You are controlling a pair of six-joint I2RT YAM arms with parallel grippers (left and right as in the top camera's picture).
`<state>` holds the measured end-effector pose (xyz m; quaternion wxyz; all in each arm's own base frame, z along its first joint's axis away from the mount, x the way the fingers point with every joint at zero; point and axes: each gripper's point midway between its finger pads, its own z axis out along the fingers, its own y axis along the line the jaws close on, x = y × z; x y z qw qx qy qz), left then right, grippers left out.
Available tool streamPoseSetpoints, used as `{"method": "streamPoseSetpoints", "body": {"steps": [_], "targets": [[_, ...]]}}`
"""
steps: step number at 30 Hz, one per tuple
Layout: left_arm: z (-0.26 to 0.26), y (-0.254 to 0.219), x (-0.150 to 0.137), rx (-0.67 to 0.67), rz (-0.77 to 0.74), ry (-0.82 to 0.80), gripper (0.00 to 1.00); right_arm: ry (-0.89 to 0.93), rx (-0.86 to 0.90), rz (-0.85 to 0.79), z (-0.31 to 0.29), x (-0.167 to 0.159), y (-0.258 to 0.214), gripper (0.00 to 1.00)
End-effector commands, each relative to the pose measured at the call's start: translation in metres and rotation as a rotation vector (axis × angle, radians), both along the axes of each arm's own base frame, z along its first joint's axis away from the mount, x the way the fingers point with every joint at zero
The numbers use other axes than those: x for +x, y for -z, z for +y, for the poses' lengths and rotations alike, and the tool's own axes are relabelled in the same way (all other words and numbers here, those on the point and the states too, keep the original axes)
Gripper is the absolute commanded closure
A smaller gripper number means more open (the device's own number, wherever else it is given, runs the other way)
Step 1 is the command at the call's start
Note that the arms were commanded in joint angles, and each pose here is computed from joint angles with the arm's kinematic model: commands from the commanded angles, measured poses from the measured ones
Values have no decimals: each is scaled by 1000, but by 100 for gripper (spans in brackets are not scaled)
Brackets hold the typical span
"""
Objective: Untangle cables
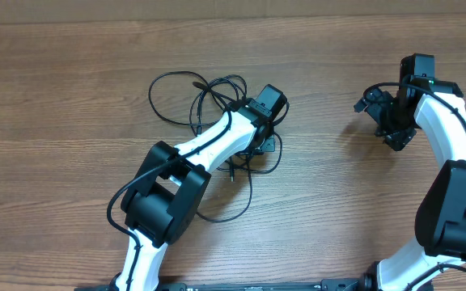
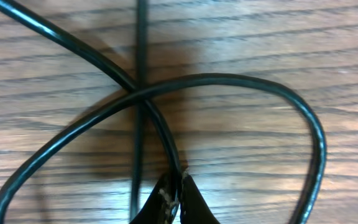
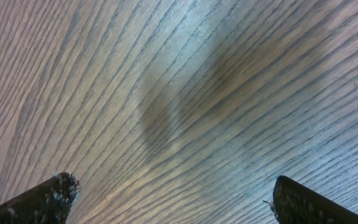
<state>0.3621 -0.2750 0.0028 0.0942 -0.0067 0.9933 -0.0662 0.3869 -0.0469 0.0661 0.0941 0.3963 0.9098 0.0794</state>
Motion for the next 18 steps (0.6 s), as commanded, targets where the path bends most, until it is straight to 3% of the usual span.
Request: {"method": "streamPoseSetpoints", "body": {"steps": [1,6,11,18], "targets": [[-21,20,-26,-98,127,95,96,7,-13,-6,-3,0,-2,0],[-36,15,-35,-191,156,255,96,7,-13,-6,-3,0,-2,0],[-60,-2,-55,-393,192,512,96,7,-13,-6,-3,0,-2,0],[-70,-37,-57,-686,219,611,96,7,-13,-6,-3,0,-2,0]]}}
